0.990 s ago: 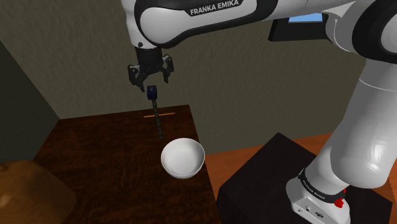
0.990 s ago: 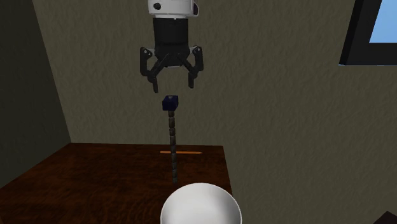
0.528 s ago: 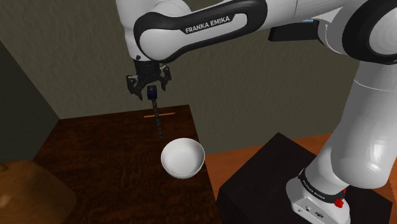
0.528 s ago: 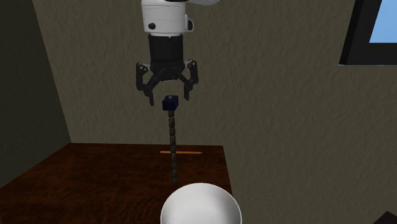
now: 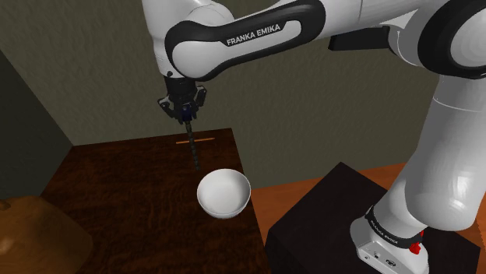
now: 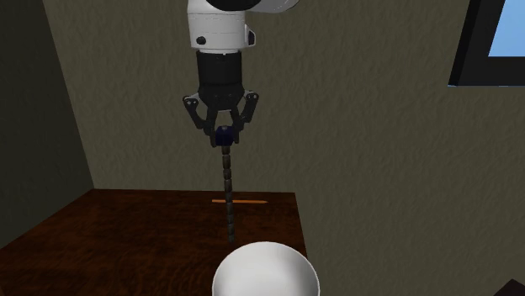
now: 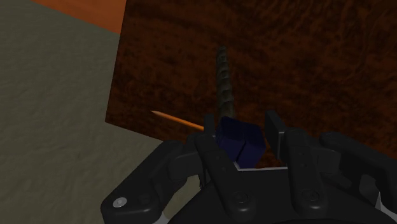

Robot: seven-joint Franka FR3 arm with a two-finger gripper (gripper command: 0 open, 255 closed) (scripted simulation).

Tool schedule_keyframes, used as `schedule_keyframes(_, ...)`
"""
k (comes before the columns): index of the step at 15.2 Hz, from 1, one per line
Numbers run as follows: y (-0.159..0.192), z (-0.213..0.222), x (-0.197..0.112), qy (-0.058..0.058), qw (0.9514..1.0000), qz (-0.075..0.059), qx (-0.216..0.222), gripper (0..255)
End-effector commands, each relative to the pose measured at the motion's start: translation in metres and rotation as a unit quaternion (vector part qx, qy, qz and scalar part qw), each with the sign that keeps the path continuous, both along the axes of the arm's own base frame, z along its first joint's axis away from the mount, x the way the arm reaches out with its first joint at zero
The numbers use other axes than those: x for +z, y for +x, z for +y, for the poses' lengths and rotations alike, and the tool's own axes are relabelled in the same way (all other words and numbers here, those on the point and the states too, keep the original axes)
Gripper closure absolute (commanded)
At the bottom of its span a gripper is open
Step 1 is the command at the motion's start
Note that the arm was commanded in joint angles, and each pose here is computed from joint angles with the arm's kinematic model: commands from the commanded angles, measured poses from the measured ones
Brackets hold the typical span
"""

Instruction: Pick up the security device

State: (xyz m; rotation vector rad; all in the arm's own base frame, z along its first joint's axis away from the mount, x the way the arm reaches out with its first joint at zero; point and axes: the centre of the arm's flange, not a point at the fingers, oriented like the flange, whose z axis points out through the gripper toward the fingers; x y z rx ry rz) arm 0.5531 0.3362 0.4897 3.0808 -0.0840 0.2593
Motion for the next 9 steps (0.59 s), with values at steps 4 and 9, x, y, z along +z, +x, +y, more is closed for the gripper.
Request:
schedule_keyframes(4,0.000,0.000,-0.001,0.000,1.0000,0.001,0.000,255)
schedule_keyframes(9,0.000,0.000,0.025,0.000,1.0000,0.001,0.000,255)
